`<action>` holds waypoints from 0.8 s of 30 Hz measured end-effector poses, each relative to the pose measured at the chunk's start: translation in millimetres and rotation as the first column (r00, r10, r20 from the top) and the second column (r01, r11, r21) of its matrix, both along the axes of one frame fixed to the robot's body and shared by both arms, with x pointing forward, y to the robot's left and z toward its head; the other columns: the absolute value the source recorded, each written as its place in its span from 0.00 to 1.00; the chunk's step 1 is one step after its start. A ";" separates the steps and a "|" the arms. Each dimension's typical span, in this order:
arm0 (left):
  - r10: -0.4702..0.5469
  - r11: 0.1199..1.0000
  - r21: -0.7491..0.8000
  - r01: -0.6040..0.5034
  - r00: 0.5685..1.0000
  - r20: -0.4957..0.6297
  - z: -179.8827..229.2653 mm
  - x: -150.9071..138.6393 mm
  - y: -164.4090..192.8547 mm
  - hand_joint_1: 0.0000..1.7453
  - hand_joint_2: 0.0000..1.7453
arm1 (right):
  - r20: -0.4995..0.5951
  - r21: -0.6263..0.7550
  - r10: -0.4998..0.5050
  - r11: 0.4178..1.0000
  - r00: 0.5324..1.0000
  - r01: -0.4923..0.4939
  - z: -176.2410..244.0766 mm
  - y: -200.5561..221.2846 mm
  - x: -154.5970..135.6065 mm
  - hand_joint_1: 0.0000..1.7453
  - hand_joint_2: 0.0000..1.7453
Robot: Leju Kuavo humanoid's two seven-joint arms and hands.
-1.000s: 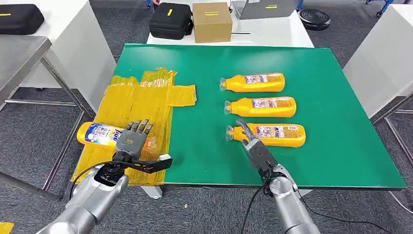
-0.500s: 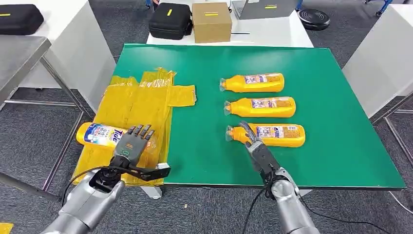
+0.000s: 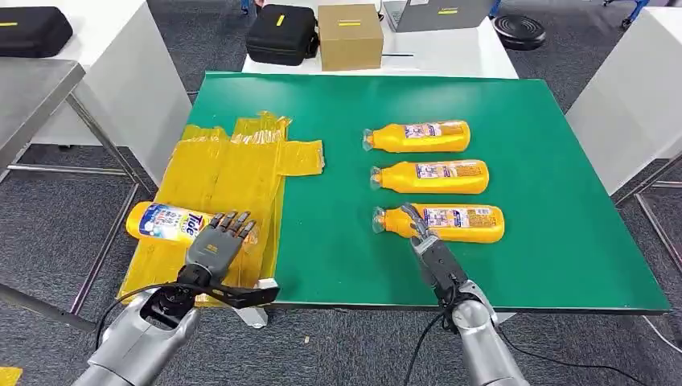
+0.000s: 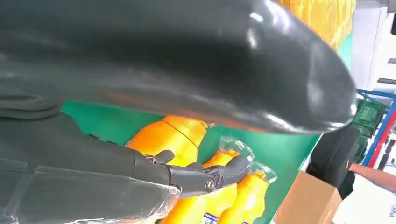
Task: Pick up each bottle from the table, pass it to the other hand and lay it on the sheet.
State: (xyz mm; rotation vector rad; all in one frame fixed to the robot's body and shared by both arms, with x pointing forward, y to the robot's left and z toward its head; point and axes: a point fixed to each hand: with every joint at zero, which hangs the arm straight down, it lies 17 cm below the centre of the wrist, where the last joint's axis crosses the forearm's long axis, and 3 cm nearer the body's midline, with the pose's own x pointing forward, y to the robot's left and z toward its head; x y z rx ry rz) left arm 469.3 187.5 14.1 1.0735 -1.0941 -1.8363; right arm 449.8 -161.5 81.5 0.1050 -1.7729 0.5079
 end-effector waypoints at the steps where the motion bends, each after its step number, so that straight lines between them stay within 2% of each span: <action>1: -0.003 1.000 -0.006 0.003 1.000 0.007 2.1 -0.7 -1.7 0.00 1.00 | -0.001 0.000 0.000 1.000 1.000 0.000 -0.3 0.0 -0.4 0.00 0.00; 6: 0.006 0.998 -0.058 -0.001 0.997 0.081 20.6 -2.1 -8.2 0.00 1.00 | -0.007 -0.008 -0.002 1.000 1.000 0.002 -1.3 0.6 -1.7 0.00 0.00; 10: 0.020 0.987 -0.159 0.012 0.981 0.195 59.2 4.4 -17.7 0.00 1.00 | -0.009 -0.016 -0.005 1.000 1.000 0.005 -1.8 0.3 -4.1 0.00 0.00; 17: 0.023 0.928 -0.347 0.138 0.906 0.422 149.2 2.8 -44.3 0.00 1.00 | -0.010 -0.017 -0.014 1.000 1.000 0.014 -2.7 -2.5 -9.5 0.00 0.00; 21: 0.013 0.892 -0.401 0.208 0.875 0.483 178.0 -3.3 -56.9 0.00 1.00 | -0.009 -0.017 -0.015 1.000 1.000 0.015 -0.3 -1.5 -8.9 0.00 0.00; 24: -0.018 0.865 -0.436 0.249 0.883 0.470 180.2 -7.5 -66.5 0.00 1.00 | -0.004 -0.015 -0.015 1.000 1.000 0.015 1.4 -1.4 -9.2 0.00 0.00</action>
